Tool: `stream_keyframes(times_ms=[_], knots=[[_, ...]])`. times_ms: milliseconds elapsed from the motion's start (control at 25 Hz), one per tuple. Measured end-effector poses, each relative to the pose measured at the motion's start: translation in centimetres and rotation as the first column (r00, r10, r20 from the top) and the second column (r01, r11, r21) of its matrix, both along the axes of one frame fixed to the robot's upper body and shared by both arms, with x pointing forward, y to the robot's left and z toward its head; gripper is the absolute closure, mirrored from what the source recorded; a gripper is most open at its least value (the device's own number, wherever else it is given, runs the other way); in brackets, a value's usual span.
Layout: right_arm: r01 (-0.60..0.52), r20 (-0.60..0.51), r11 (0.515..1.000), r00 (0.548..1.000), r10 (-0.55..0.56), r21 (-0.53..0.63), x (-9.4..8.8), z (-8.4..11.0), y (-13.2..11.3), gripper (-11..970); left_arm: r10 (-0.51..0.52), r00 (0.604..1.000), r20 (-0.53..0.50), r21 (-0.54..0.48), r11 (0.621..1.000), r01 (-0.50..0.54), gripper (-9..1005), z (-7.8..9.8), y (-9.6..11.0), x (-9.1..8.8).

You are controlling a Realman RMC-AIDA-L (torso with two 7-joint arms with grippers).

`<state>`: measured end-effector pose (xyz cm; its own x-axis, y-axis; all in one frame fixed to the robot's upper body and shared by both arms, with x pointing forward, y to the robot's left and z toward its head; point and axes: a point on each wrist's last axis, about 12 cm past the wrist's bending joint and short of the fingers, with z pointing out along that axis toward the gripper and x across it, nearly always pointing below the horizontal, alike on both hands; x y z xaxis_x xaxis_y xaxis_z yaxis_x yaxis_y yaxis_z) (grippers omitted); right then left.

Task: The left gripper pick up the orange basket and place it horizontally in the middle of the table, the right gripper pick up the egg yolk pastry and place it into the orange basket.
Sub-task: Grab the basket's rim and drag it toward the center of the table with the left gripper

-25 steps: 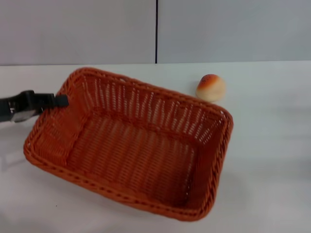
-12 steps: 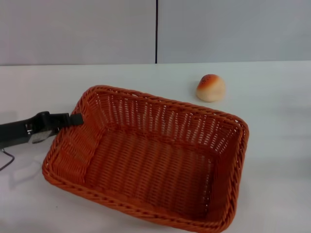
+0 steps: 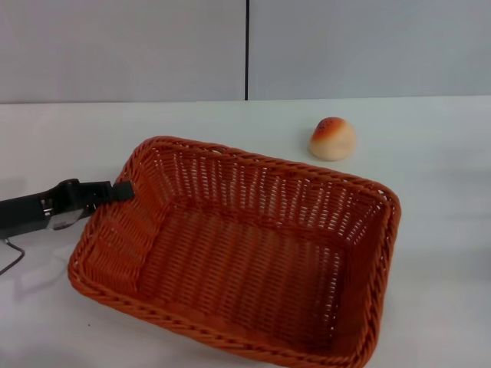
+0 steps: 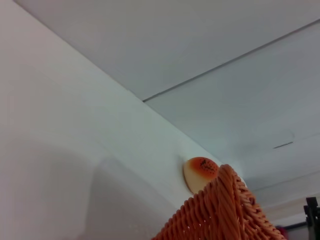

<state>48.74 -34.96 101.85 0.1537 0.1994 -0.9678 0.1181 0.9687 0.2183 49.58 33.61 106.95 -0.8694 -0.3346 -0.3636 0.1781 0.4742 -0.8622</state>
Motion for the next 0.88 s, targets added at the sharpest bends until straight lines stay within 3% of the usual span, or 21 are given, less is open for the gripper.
stream_keyframes(times_ms=[360,800,880], knots=[[-0.001,-0.010,1.000,1.000,0.001,0.004,0.2,-0.1,0.1,304,-0.022,1.000,0.018,0.048,0.999,0.021,770,1.5,1.0,0.1],[-0.006,-0.002,1.000,1.000,0.006,-0.001,0.6,0.2,0.1,305,-0.064,0.997,0.044,0.118,0.991,0.058,347,3.4,2.9,0.3],[-0.035,0.003,0.999,0.999,0.035,-0.005,0.9,0.4,0.2,305,-0.064,0.997,0.044,0.118,0.991,0.058,347,3.4,2.9,0.3]])
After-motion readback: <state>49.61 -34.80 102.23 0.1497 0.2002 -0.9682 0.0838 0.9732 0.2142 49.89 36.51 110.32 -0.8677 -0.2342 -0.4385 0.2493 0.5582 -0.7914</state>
